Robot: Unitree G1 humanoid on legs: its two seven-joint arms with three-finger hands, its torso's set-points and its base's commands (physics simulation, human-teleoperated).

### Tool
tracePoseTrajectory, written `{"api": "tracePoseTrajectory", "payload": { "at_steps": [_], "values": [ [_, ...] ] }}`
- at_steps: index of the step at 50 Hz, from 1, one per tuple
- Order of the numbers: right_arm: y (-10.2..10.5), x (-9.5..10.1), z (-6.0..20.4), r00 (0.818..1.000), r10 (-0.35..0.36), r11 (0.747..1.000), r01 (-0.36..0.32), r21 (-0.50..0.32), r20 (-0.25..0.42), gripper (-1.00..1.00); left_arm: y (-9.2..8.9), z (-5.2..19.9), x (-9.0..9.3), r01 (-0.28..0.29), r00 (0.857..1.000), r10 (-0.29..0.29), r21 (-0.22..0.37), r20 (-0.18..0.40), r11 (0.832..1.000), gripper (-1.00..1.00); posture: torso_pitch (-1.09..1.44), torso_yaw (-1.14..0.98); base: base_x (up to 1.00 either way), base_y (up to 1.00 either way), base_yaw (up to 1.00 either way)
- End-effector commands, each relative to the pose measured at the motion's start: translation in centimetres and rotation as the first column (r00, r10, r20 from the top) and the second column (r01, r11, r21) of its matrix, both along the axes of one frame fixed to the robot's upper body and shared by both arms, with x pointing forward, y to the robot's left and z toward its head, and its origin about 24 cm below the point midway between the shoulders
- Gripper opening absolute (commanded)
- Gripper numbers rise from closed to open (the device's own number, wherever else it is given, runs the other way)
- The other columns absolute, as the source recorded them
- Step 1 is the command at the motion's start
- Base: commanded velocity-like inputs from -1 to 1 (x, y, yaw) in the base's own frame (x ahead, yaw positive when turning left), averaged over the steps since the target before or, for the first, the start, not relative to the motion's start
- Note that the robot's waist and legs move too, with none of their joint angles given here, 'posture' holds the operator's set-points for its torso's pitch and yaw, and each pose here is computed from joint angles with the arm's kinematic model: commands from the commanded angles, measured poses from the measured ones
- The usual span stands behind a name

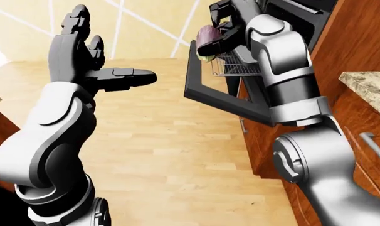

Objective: Place the eggplant on the rack of the oven.

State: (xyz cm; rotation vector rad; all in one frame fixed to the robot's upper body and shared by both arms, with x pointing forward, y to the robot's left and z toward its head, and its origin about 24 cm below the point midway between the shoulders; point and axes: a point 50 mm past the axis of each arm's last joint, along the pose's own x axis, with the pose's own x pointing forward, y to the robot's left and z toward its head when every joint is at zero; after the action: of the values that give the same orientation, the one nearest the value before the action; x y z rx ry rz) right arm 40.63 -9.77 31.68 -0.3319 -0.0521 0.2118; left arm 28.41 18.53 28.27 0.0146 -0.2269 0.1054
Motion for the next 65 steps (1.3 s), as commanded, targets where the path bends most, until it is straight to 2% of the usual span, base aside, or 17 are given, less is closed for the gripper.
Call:
{"api": "tracePoseTrajectory", "payload": {
  "at_steps": [1, 40, 65],
  "values": [
    [0.02, -0.71, 2.79, 0.994, 0.007, 1.0, -0.008, 0.01, 0.105, -1.0, -0.1, 1.52, -0.55, -0.001, 0.997, 0.0, 0.005, 0.081, 1.0, 1.0, 0.0, 0.0, 0.2, -0.31, 0.0],
    [-0.09, -0.54, 2.74, 0.995, -0.002, 1.0, 0.002, 0.0, 0.103, -1.0, -0.14, 1.59, -0.46, 0.0, 0.997, 0.0, 0.002, 0.081, 1.0, 1.0, 0.0, 0.0, 0.28, -0.27, 0.0],
    [0.09, -0.54, 3.08, 0.994, 0.001, 1.0, 0.0, -0.003, 0.108, -1.0, -0.1, 1.55, -0.42, -0.001, 0.997, 0.001, 0.0, 0.081, 1.0, 1.0, 0.0, 0.0, 0.19, -0.01, 0.0]
  ]
}}
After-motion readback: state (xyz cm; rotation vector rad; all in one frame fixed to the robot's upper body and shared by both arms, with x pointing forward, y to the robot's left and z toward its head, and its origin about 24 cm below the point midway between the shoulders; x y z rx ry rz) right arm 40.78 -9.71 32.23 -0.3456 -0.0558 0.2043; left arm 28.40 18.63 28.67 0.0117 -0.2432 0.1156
